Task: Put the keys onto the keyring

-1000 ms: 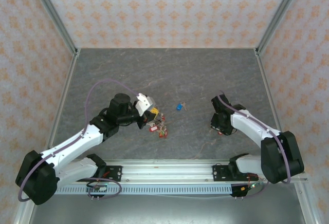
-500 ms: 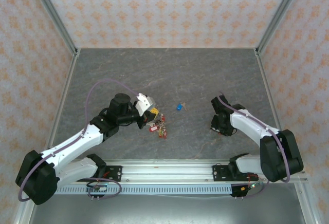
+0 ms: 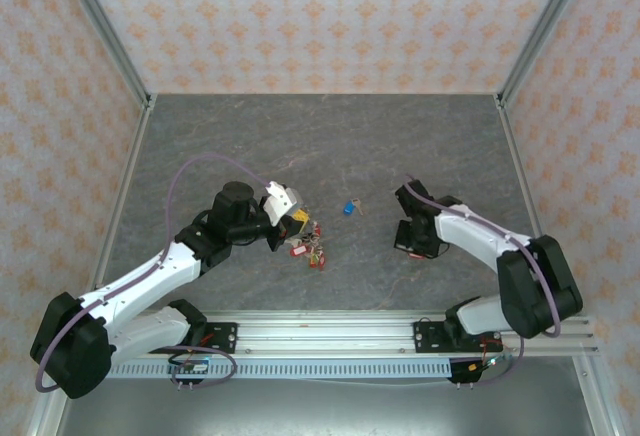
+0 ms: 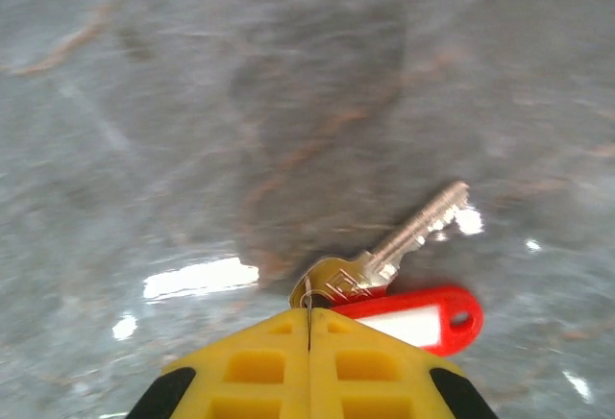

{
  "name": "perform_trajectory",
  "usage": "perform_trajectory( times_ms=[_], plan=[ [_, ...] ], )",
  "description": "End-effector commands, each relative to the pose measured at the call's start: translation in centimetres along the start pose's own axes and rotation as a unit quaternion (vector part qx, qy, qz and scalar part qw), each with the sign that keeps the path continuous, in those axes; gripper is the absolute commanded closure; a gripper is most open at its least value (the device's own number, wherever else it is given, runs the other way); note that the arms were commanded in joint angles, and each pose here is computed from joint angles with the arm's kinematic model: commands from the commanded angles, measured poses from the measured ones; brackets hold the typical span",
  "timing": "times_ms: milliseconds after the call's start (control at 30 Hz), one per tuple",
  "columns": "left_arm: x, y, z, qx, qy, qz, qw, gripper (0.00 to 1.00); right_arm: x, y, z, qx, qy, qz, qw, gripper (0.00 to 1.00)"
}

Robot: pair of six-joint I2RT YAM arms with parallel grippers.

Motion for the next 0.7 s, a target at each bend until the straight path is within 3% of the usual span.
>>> perform_trajectory(
  times_ms=[0, 300, 667],
  plan=[
    [-0.79, 0.2, 2.53, 0.013, -0.038, 0.011, 0.999, 1.0, -0.12, 2.61, 0.66, -0.04, 0.003, 0.042, 0.998, 0.95],
    [-0.75, 0.23, 2.61, 0.008, -0.039, 0.013, 0.999, 1.0, 0.09, 3.26, 1.34, -0.082, 0.006, -0.001, 0.997, 0.88],
    [0.0, 0.36, 2.79, 0.005, -0.033, -0.002, 0.999, 1.0, 0.26, 3.21, 1.14, -0.079, 0.005, 0.007, 0.997, 0.79]
  ],
)
Point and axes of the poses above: each hand's point on the last joint's axis, 136 mm out from that joint toward the fingers, its own x axis out along the fingers, its own y axis along the line the jaws close on, z = x × y, the point moved 7 cm from there along -x, back along the fingers, and after that the axes turned 4 degrees about x, right-handed, at the moved point
